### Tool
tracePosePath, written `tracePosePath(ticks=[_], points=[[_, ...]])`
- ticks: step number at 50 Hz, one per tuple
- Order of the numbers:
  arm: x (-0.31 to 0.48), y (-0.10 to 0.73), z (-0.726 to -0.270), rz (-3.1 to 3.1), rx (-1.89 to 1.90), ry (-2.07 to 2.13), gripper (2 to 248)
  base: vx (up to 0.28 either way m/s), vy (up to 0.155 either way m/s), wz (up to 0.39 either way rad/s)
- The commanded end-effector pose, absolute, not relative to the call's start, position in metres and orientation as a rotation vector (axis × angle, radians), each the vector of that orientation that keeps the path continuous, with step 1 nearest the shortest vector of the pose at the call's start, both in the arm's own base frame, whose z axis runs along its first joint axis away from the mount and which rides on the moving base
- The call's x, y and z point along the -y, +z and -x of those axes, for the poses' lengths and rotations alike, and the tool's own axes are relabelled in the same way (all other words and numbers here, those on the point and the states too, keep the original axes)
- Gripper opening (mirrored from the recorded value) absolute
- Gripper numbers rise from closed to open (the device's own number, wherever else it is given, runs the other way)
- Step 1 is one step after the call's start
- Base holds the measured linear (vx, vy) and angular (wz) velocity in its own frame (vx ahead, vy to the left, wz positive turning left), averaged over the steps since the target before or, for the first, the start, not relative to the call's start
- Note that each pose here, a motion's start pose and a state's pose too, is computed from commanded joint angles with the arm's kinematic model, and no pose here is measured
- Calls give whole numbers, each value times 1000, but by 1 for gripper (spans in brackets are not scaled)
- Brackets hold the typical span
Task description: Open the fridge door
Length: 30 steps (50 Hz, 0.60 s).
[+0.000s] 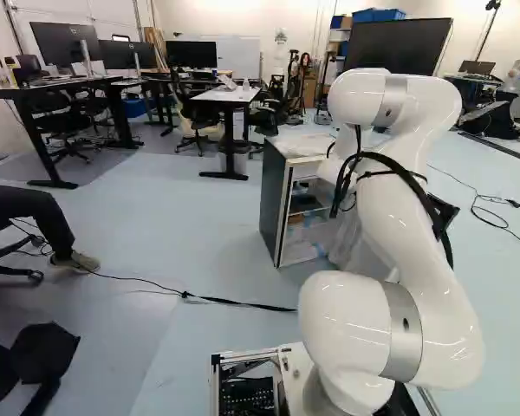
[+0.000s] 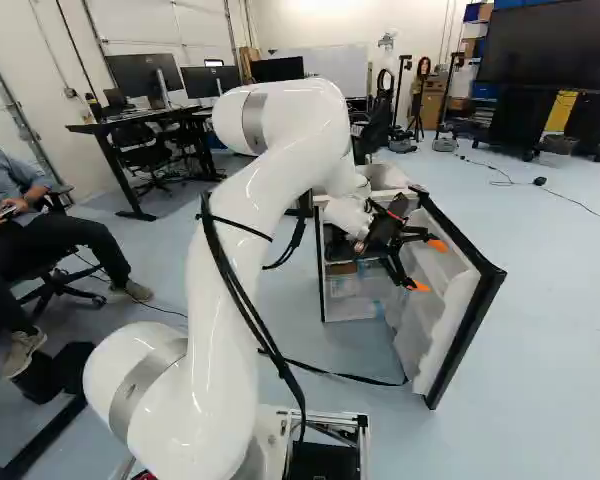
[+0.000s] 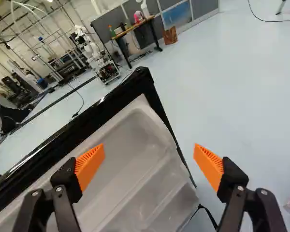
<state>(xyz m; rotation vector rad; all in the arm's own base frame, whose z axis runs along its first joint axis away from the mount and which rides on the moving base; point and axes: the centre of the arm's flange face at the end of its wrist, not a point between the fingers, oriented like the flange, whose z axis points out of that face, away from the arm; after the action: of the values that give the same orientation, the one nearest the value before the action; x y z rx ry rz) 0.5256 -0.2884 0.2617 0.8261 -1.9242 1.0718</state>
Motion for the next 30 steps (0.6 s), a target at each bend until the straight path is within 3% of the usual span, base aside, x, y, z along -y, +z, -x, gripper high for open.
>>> tracePosePath(ticks=[30], points=[[227,268,-508,-1130,1730,1201,247,0,0,0]])
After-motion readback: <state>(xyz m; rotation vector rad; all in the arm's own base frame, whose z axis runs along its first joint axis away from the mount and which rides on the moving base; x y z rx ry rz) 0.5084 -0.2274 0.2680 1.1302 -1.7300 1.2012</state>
